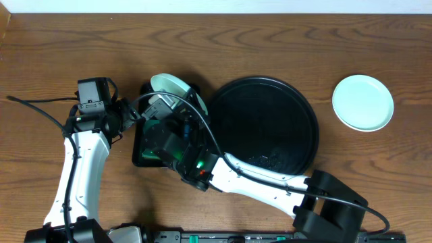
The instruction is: Clean dirty plates on tray and stack at the side
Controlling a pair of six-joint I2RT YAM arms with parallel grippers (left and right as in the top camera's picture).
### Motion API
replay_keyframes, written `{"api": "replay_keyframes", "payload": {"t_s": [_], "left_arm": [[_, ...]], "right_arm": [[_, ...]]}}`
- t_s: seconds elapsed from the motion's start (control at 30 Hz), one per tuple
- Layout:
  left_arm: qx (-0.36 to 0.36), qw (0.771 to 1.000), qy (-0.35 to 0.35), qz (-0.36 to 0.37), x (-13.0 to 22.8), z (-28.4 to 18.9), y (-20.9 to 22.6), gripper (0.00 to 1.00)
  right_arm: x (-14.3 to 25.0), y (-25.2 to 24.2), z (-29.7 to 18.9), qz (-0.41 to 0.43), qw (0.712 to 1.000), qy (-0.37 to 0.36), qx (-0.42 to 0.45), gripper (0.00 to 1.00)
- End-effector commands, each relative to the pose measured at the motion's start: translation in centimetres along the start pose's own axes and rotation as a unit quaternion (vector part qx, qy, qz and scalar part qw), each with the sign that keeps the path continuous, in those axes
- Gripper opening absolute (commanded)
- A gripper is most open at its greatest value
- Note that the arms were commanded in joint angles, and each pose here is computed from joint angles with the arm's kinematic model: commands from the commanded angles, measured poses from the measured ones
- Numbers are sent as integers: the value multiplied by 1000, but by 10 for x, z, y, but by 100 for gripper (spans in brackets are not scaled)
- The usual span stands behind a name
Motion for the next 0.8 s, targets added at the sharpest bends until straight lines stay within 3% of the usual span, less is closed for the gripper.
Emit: {"api": "replay_keyframes", "payload": {"t_s": [0.0,0.77], "left_arm": [[6,1000,-9,-3,-6,-5,-3,82],[6,1000,-9,-3,-6,-5,-3,82]], "right_arm": [[0,-18,6,53,998,12,14,1],[15,-22,19,28,999,41,18,1]]}}
Point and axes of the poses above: each gripper's point midway between its finger pads, its own z axis out along the fingers, its own y axis along the line the jaws close on, x = y × z, the point moved 7 cm from there along -z, back along the fingers, and after that the axes turned 11 degrees about -z, right-handed, at the moved point
